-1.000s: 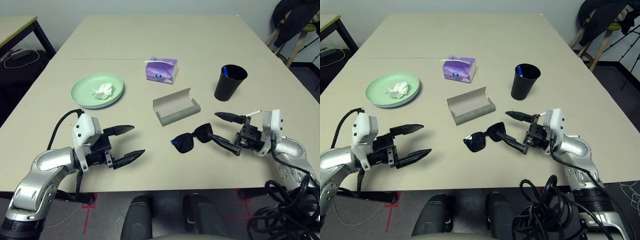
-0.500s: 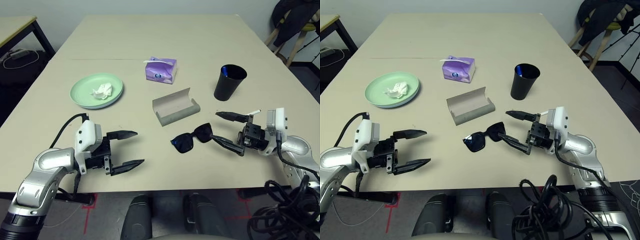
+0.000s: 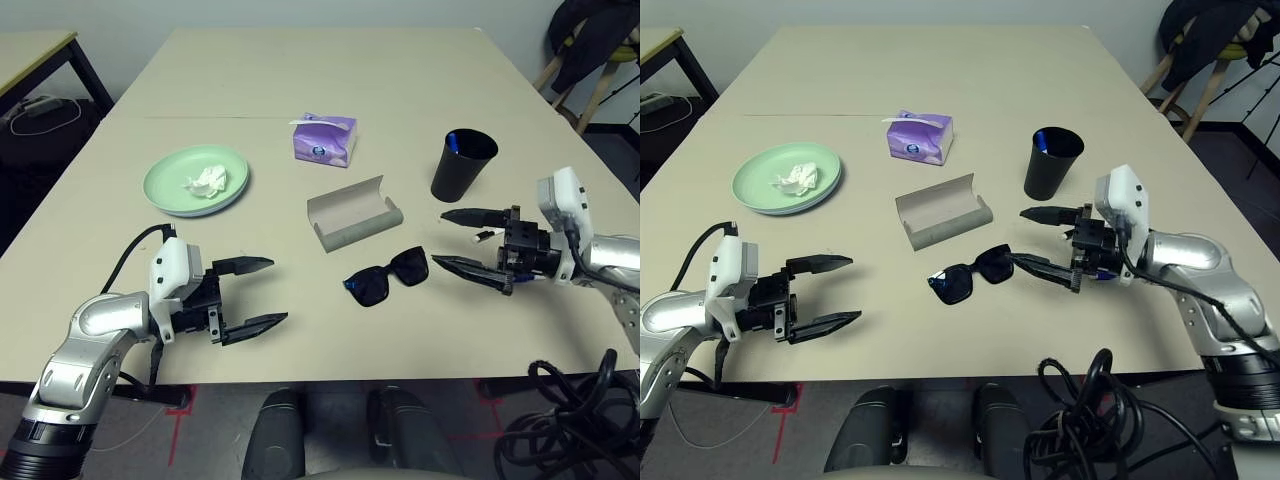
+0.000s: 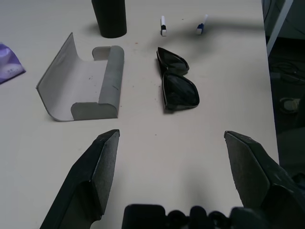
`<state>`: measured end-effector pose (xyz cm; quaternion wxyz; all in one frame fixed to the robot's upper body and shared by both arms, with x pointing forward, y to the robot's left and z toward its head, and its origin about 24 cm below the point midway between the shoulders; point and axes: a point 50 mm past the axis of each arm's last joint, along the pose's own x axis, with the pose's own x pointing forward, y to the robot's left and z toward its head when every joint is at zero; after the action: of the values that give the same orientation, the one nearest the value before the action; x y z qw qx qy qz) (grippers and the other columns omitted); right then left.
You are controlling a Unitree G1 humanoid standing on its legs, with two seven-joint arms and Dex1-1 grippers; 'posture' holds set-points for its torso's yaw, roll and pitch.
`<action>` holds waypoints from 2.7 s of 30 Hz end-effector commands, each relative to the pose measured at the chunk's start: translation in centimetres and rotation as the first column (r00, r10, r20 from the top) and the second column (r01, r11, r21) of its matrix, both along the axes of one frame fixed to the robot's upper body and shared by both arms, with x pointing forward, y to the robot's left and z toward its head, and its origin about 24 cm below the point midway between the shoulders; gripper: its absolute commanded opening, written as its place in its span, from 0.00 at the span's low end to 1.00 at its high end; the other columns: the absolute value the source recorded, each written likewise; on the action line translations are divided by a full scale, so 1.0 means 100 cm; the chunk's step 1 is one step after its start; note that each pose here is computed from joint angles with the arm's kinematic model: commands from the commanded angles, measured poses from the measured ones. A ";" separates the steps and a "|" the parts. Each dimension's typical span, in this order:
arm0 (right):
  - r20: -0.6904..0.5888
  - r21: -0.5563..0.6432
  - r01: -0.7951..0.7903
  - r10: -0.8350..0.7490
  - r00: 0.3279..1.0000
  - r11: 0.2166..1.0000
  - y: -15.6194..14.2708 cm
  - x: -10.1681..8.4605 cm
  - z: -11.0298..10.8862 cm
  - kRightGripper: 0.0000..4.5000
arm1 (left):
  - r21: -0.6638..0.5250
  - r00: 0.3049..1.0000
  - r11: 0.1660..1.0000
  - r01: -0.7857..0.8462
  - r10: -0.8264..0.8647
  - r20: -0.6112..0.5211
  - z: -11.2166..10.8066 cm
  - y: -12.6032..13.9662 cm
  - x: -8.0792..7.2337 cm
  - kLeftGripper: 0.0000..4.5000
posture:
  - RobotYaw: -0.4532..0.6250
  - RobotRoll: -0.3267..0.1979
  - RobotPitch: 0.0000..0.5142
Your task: Organize and tidy the items on the table.
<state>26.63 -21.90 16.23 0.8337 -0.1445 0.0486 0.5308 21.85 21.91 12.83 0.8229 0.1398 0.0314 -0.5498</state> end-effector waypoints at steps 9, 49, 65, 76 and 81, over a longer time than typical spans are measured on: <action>-0.022 -0.217 -0.046 0.043 0.999 0.975 0.014 -0.002 -0.001 1.00 | -0.062 0.998 0.997 -0.046 0.049 0.050 0.012 -0.001 0.006 0.99 | 0.54 0.62 0.18; -0.103 -0.738 -0.406 0.505 0.857 0.539 0.104 0.040 0.047 1.00 | -0.100 0.999 0.995 -0.027 0.031 0.033 0.019 -0.020 -0.002 0.99 | 0.59 0.62 0.20; -0.171 -0.813 -0.442 0.569 0.804 0.380 0.114 0.047 0.033 1.00 | -0.108 0.998 0.993 -0.044 0.049 0.050 0.023 -0.020 -0.001 0.99 | 0.61 0.62 0.20; -0.189 -0.824 -0.447 0.574 0.797 0.349 0.118 0.044 0.025 1.00 | -0.111 0.998 0.993 -0.043 0.048 0.049 0.021 -0.023 -0.001 0.99 | 0.62 0.62 0.20; -0.194 -0.836 -0.438 0.568 0.800 0.330 0.120 0.043 0.018 1.00 | -0.112 0.998 0.993 -0.045 0.050 0.046 0.019 -0.024 -0.001 0.99 | 0.62 0.62 0.20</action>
<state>31.25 -10.22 18.64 0.4589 -0.5702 0.1959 0.6526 22.09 20.08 14.83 0.8496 0.1029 -0.0167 -0.5170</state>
